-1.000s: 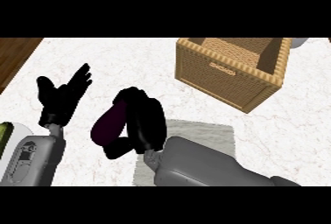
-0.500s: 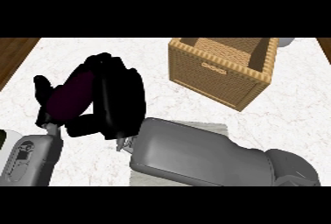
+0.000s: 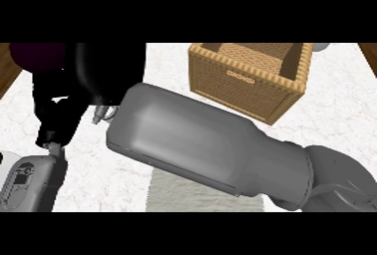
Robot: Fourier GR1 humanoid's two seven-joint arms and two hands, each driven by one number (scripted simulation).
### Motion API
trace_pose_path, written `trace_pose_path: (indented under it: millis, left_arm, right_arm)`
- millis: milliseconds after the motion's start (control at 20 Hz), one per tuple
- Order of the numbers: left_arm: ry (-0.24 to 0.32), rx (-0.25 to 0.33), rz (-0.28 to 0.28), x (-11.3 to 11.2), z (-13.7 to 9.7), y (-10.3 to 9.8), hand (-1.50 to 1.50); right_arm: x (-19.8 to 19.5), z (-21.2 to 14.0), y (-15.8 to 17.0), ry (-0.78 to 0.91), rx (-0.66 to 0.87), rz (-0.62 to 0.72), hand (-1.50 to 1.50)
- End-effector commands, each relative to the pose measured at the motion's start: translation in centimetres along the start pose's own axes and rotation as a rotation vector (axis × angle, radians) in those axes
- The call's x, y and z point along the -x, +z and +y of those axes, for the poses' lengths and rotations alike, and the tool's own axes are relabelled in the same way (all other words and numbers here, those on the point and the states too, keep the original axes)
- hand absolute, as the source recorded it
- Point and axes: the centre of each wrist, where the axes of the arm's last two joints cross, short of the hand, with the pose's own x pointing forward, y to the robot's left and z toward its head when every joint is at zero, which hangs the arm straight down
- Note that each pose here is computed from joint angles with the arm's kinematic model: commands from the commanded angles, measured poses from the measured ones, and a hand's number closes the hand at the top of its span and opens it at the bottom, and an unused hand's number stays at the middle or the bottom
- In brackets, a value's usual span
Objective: Pick the eggplant from the placemat and place it in the basket
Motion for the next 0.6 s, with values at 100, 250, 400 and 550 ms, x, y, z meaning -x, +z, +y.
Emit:
trace_pose_path:
  millis: [100, 250, 400, 550]
  left_arm:
    - [-0.007, -0.026, -0.01, 1.1, -1.1, 0.8, 0.0]
    - [0.011, -0.021, -0.012, -0.1, 0.0, 0.3, 0.0]
    - [-0.002, -0.026, -0.013, 0.0, 1.3, 0.5, 0.0]
    - [0.005, -0.046, -0.005, -0.2, 1.0, 0.5, 0.0]
  right_arm:
    - [-2.8, -1.1, -2.6, -0.013, 0.109, 0.207, 1.5]
    - [-3.5, -1.9, -4.8, 0.069, 0.152, 0.247, 1.5]
    - [-1.5, -0.8, -5.8, 0.126, 0.205, 0.266, 1.5]
    - [-0.6, -1.2, -7.7, 0.182, 0.225, 0.315, 1.5]
